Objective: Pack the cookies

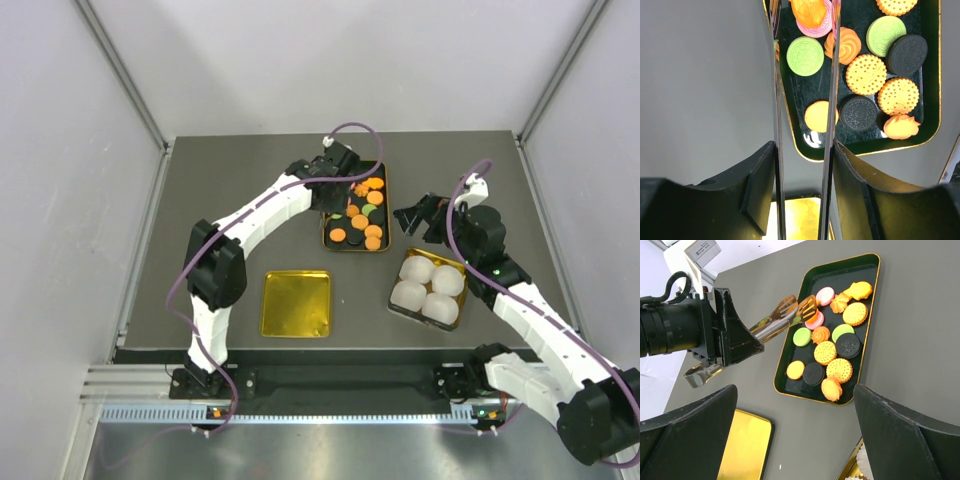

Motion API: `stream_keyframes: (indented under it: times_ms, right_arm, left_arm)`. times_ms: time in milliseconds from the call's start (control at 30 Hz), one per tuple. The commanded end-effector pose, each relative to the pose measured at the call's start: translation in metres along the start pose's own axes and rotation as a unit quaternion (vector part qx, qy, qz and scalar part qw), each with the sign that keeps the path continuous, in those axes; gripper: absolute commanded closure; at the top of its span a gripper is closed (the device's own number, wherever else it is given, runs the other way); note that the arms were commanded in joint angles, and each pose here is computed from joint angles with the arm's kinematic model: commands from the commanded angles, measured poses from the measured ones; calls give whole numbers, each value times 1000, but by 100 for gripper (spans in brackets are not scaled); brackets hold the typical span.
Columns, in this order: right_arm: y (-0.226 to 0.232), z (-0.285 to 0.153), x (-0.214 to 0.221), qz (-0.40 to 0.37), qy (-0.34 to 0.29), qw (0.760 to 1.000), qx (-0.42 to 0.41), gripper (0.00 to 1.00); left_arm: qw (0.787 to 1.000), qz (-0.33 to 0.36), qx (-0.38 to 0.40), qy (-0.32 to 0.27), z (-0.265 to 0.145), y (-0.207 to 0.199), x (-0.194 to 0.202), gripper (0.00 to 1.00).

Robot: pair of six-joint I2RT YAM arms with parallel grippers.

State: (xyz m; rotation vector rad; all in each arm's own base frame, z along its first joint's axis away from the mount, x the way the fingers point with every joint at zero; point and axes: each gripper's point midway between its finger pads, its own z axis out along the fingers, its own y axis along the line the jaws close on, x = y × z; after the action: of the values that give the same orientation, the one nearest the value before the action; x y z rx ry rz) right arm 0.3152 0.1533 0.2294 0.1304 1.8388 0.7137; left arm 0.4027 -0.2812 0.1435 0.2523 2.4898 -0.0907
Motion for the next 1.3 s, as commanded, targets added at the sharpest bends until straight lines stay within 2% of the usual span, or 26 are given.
stream_keyframes:
  times_ms: [0,633,1267]
  right_arm:
    - [21,-3,-31,-1,-37,999,-29,0]
    - [20,-1,-28,-3,-31,999,-28,0]
    - [19,1,-25,-2,-26,999,-27,0]
  left_arm:
    - [999,-6,6,-34,-7,-5,-23,48]
    - [1000,-8,0,-27,12,-5,-21,48]
    - [999,-2,1,-53,-11,-1,-38,60]
